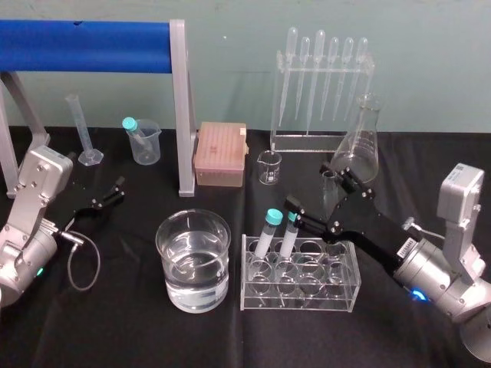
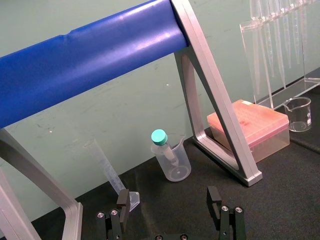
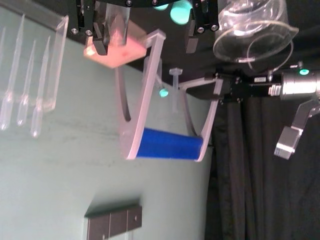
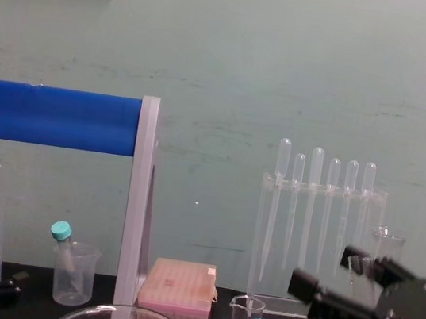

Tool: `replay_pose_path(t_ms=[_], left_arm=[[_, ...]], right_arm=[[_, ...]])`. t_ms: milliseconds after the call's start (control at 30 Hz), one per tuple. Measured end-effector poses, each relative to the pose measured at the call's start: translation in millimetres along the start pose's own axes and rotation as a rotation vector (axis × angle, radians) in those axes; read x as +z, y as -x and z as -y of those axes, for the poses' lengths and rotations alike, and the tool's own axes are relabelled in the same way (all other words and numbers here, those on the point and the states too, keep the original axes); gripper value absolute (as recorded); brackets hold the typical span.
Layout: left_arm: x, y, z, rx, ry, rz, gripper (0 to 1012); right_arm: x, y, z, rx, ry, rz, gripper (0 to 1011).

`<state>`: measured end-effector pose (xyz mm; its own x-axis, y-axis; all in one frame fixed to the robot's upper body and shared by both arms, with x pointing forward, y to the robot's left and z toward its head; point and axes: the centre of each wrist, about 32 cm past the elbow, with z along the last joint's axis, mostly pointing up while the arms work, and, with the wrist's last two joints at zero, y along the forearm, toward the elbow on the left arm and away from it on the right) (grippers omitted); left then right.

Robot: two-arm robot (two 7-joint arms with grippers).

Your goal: Hold the test tube with one hand and immerse one end into the beaker, then return it to the test tube rack.

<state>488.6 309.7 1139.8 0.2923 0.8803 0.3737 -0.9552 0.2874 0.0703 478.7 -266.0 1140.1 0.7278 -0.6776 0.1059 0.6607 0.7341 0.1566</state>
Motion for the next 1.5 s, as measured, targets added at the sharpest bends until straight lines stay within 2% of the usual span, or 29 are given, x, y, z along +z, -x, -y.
replay_pose_path(t_ms=[100, 133, 267, 333, 367, 467, 600, 733, 867, 1100, 1133, 1233, 1300, 1333, 1467, 1500], left_arm=[[0.0, 0.0, 0, 0.000, 0.000, 0.000, 1000], [0.0, 0.0, 0, 0.000, 0.000, 0.000, 1000], [0.0, 0.0, 0, 0.000, 0.000, 0.000, 1000], [0.0, 0.0, 0, 0.000, 0.000, 0.000, 1000], [0.0, 0.0, 0, 0.000, 0.000, 0.000, 1000], [0.0, 0.0, 0, 0.000, 0.000, 0.000, 1000], [0.0, 0.0, 0, 0.000, 0.000, 0.000, 1000], [0.0, 0.0, 0, 0.000, 0.000, 0.000, 1000], [0.0, 0.0, 0, 0.000, 0.000, 0.000, 1000], [0.0, 0.0, 0, 0.000, 0.000, 0.000, 1000], [0.0, 0.0, 0, 0.000, 0.000, 0.000, 1000], [0.0, 0.0, 0, 0.000, 0.000, 0.000, 1000], [0.0, 0.0, 0, 0.000, 0.000, 0.000, 1000], [0.0, 0.0, 0, 0.000, 0.000, 0.000, 1000], [0.0, 0.0, 0, 0.000, 0.000, 0.000, 1000], [0.0, 0.0, 0, 0.000, 0.000, 0.000, 1000]], right_arm=[[7.8, 0.6, 0.1, -0.005, -0.016, 0.024, 1004], [16.4, 1.2, 0.9, -0.013, -0.031, 0.053, 1004], [31.4, 1.8, 2.9, -0.027, -0.057, 0.103, 1004], [45.4, 1.4, 6.4, -0.045, -0.077, 0.152, 1004], [45.4, 1.4, 6.4, -0.045, -0.077, 0.152, 1004], [58.0, -0.8, 10.8, -0.078, -0.088, 0.202, 1004], [70.7, -7.8, 21.1, -0.167, -0.074, 0.256, 1004], [75.2, -10.0, 35.4, -0.273, -0.063, 0.276, 1004], [70.1, -12.8, 48.8, -0.353, -0.045, 0.253, 1004], [37.8, -21.8, 59.5, -0.451, -0.002, 0.131, 1004], [37.8, -21.8, 59.5, -0.451, -0.002, 0.131, 1004], [26.6, -28.5, 59.8, -0.473, 0.014, 0.094, 1004], [18.9, -36.3, 58.2, -0.478, 0.024, 0.065, 1004], [14.1, -42.8, 55.7, -0.474, 0.028, 0.046, 1004], [5.4, -57.2, 46.5, -0.449, 0.040, 0.007, 1004], [1.1, -64.4, 39.5, -0.429, 0.049, -0.012, 1004]])
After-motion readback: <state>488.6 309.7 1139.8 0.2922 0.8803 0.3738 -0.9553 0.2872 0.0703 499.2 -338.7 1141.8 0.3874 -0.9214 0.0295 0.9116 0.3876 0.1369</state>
